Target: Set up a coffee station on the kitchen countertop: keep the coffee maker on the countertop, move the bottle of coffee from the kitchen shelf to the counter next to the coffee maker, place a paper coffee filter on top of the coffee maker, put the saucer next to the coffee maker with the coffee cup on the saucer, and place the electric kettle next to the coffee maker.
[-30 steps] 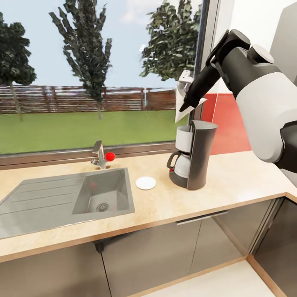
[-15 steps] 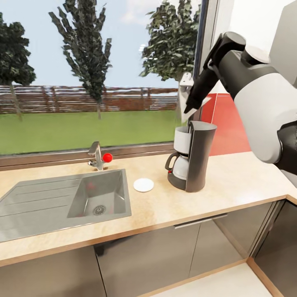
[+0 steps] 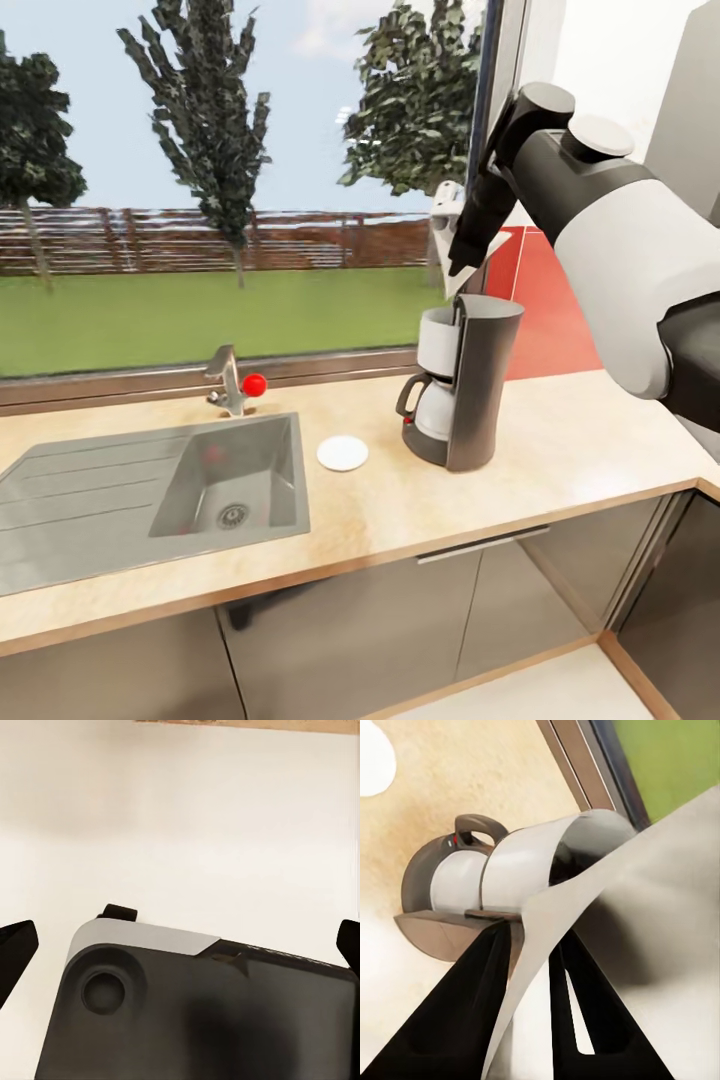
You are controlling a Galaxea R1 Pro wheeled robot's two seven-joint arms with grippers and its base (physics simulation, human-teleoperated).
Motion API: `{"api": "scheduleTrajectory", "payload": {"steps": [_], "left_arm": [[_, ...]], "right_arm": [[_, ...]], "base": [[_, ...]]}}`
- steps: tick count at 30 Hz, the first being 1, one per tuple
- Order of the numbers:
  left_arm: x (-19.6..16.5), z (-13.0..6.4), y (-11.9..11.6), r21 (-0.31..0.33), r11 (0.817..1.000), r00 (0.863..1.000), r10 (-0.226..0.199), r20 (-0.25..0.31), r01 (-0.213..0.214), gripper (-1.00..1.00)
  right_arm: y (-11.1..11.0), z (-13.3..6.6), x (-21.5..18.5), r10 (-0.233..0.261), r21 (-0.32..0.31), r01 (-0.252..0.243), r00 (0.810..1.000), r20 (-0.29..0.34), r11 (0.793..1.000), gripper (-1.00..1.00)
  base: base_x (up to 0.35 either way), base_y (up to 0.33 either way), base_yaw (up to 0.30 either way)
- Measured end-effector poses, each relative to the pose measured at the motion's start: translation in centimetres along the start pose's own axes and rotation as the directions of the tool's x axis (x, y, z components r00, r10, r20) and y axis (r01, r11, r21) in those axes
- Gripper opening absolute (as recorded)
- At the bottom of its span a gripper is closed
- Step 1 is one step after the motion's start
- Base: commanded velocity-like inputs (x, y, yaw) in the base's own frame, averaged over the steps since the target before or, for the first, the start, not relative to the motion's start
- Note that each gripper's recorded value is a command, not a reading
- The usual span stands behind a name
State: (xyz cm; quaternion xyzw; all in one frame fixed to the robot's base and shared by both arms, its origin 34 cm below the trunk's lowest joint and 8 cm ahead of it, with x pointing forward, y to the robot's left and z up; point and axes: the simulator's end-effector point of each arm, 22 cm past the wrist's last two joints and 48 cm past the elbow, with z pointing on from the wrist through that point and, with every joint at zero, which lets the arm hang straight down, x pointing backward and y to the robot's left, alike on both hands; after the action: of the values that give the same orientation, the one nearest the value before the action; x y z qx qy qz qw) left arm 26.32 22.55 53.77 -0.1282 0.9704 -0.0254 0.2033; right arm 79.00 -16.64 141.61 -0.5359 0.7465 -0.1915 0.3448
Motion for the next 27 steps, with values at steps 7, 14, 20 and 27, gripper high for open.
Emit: {"api": "scheduleTrajectory", "payload": {"steps": [7,14,20,27], "left_arm": [[0.0,0.0,0.0,-0.001,1.0,1.0,-0.001,0.0,0.001,1.0],[0.0,0.0,0.0,-0.001,1.0,1.0,-0.001,-0.001,0.001,1.0],[0.0,0.0,0.0,-0.001,1.0,1.0,-0.001,-0.001,0.001,1.0],[2.6,-0.7,-0.6,-0.007,0.999,0.999,-0.044,-0.027,0.043,1.0]], "right_arm": [[-0.1,0.3,0.5,-0.002,0.007,0.002,1.0,-0.019,1.0,-1.0],[0.4,1.0,0.7,-0.002,-0.005,0.002,1.0,-0.024,1.0,-1.0],[0.5,1.2,0.8,-0.002,-0.01,0.001,1.0,-0.025,1.0,-1.0],[-0.9,-0.1,0.2,0.001,0.056,0.0,1.0,-0.026,0.998,-1.0]], "base": [[0.081,-0.024,0.0],[0.138,0.0,0.0],[0.157,0.0,0.0],[0.039,0.0,0.0]]}}
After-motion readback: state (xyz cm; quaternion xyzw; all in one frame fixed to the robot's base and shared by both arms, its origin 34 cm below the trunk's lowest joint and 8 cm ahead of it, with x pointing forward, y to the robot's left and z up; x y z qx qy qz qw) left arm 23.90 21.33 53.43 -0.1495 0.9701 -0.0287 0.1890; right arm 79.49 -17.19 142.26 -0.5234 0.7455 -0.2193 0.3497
